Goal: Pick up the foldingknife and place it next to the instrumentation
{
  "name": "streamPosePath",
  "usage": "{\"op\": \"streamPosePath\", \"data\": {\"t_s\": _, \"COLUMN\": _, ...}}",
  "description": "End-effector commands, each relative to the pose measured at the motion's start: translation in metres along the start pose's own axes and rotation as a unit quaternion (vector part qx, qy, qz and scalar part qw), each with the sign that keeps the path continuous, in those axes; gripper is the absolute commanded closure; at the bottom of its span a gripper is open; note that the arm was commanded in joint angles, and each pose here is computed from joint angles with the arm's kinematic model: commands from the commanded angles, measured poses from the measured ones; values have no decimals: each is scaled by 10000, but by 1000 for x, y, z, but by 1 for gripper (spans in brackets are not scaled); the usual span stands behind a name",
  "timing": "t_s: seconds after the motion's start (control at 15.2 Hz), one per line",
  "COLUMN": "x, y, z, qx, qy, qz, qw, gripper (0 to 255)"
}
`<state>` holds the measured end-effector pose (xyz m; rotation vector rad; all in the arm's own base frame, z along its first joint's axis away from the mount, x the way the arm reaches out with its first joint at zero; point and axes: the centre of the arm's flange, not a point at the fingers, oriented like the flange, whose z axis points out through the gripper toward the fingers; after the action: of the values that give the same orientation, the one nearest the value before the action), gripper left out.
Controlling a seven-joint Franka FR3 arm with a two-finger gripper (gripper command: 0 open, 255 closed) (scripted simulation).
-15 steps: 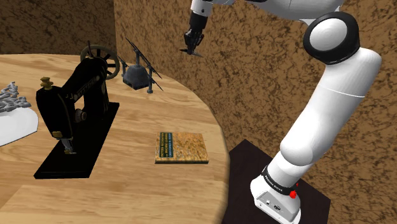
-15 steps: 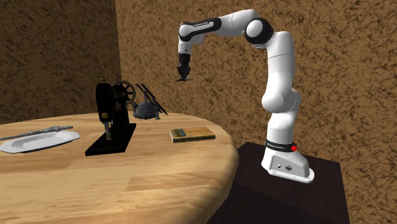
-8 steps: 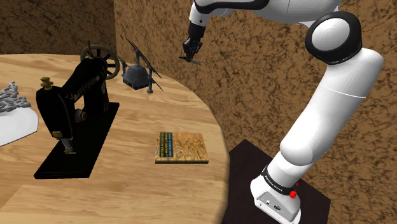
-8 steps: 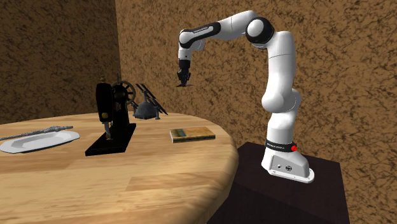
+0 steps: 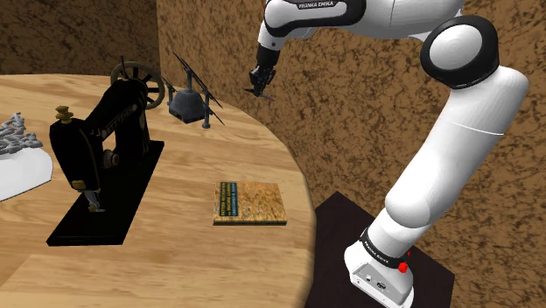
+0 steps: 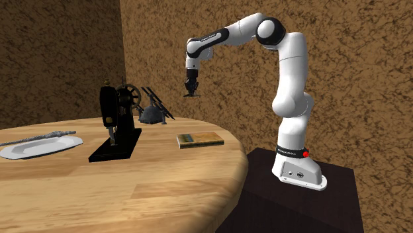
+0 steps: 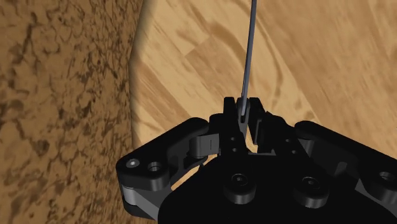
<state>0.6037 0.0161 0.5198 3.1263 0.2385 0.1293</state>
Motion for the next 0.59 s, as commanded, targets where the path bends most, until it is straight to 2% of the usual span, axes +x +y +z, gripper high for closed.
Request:
{"op": "streamPosePath", "data": {"t_s": 0.0, "x": 0, "y": 1, "z": 10, "qx": -1, "qy": 3, "qz": -1, "qw": 10000, "gripper": 255}}
{"op": "streamPosePath", "data": {"t_s": 0.53, "x": -4, "y": 0, "z": 52, "qx": -1, "qy": 3, "qz": -1, "qw": 10000, "gripper": 255}}
